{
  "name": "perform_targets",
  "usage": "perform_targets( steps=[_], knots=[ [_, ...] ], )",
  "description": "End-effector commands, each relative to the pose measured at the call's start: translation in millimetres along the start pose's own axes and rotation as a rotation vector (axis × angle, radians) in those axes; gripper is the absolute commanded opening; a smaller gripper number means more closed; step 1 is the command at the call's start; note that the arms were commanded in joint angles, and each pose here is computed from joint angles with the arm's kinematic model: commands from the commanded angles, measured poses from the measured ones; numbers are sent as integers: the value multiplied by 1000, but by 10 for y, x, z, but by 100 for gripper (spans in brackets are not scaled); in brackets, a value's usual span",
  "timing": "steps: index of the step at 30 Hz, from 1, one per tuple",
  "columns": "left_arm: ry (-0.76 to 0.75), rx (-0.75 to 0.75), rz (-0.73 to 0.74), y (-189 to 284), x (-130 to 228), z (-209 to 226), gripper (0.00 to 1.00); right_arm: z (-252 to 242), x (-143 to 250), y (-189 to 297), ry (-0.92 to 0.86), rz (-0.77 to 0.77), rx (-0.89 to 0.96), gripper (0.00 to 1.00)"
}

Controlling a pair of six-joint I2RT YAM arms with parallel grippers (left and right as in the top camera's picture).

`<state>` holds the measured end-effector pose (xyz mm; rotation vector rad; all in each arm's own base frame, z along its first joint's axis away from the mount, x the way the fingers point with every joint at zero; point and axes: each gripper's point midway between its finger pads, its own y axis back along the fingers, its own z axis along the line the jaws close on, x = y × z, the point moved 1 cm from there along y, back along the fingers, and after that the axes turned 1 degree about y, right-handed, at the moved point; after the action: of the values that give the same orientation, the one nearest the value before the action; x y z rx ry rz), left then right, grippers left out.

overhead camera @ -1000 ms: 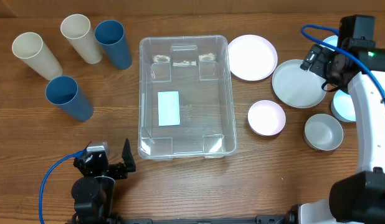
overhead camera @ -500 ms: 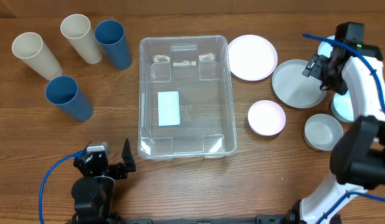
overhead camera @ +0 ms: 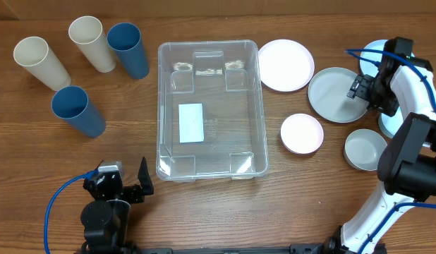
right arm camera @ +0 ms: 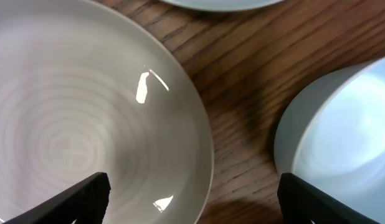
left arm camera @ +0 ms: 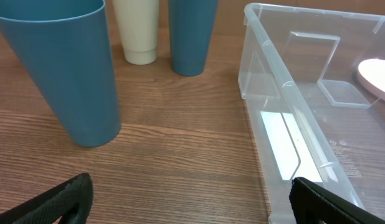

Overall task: Pack container
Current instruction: 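Grasp the rim of the grey plate with the right gripper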

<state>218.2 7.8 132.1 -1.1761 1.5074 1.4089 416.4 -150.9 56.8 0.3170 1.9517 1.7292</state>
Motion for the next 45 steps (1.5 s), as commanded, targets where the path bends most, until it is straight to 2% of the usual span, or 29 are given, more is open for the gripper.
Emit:
perform_targets(
  steps=[1,8,14,23,27,31,38,45],
  knots=[
    [-25,4,-8,0,-7,-10,100,100,-63,-6,37,-22,-61,88],
    [-25,4,-8,0,-7,-10,100,139,81,-255,37,-16,-86,86],
    [-25,4,-8,0,-6,-10,100,164,106,-322,36,-24,-102,73],
    [-25,4,-8,0,-7,-10,100,150,256,-471,34,-4,-99,42],
    [-25,4,-8,0,-7,-10,100,168,256,-470,30,-4,-110,21],
    [-25,4,-8,0,-7,-10,100,169,251,-470,30,-6,-111,6],
    [-25,4,-8,0,-7,-10,100,183,149,-399,24,-29,-115,4],
    [-25,4,-8,0,-7,-10,100,198,-199,125,-3,-54,-119,4]
  ],
)
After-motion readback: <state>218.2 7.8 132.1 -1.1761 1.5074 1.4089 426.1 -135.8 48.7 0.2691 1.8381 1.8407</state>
